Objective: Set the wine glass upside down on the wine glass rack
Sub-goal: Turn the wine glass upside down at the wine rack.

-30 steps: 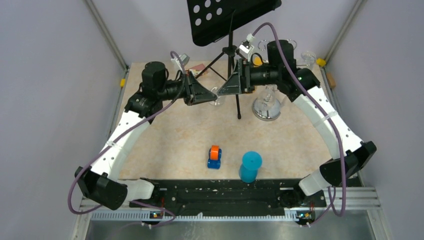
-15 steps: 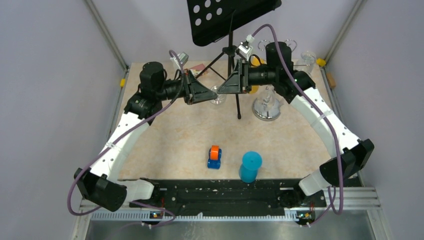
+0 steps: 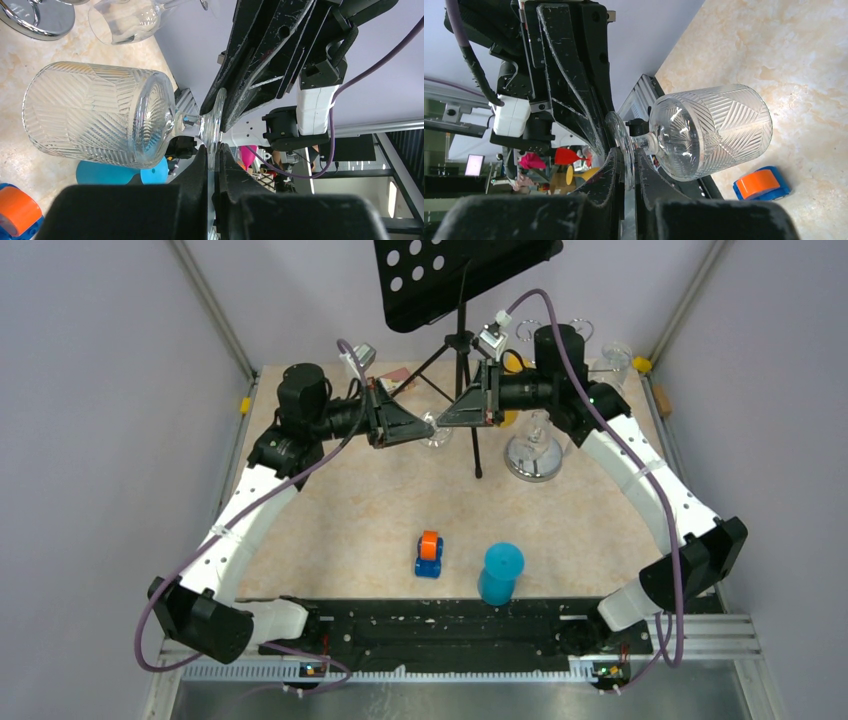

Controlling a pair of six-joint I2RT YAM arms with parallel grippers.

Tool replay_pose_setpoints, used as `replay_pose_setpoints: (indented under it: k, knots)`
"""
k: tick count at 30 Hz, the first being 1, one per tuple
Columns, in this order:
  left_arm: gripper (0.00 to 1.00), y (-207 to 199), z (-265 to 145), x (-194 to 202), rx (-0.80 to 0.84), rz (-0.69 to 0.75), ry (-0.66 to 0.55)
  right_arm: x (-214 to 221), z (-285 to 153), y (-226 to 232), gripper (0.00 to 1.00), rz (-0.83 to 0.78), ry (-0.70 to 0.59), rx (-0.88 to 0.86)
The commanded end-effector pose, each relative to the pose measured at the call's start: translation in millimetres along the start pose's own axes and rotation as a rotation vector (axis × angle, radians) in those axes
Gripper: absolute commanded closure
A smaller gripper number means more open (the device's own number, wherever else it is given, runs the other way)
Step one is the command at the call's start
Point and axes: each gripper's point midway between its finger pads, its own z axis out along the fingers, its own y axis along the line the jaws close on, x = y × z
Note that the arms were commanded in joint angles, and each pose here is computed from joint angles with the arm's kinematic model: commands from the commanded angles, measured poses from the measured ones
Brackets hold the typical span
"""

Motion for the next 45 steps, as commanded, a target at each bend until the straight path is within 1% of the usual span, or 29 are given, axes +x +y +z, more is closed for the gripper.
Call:
replay_pose_setpoints:
  k: [1, 3, 6, 9, 12, 20, 24, 31, 38, 45]
  knots:
    - [0.98, -30.4, -7.3, -7.8, 0.081, 0.109, -0.052, -4.8, -5.1, 21.5, 1.00, -0.061, -0.016, -0.064]
    - [0.92, -30.1, -7.0, -7.4, 0.080, 0.109, -0.051, -6.7, -6.2, 22.8, 1.00, -0.066, -0.021, -0.065]
    - [0.73, -28.8, -7.0, -8.2, 0.072, 0.113, -0.056, -9.5, -7.9, 23.7, 1.00, -0.071, -0.029, -0.065]
    - [0.52, -27.0, -7.7, -9.9, 0.055, 0.122, -0.069, -12.0, -9.7, 24.5, 1.00, -0.076, -0.035, -0.064]
    - [0.34, -26.1, -8.2, -10.7, 0.045, 0.130, -0.075, -13.2, -11.0, 26.4, 1.00, -0.090, -0.037, -0.072]
    - [0.22, -23.7, -7.4, -12.5, 0.033, 0.128, -0.077, -20.8, -16.1, 28.4, 1.00, -0.138, -0.066, -0.050]
    - [0.18, -21.7, -8.6, -12.3, 0.007, 0.139, -0.074, -25.0, -18.7, 31.7, 1.00, -0.179, -0.086, -0.044]
    - [0.16, -16.9, -11.8, -13.1, -0.039, 0.164, -0.087, -37.8, -28.2, 40.5, 1.00, -0.240, -0.151, -0.030]
    - [0.14, -12.5, -14.4, -15.0, -0.070, 0.182, -0.106, -63.3, -49.2, 58.9, 1.00, -0.312, -0.289, -0.005]
    - [0.14, -8.3, -14.7, -15.3, -0.086, 0.187, -0.111, -86.1, -78.2, 85.8, 1.00, -0.407, -0.466, 0.005]
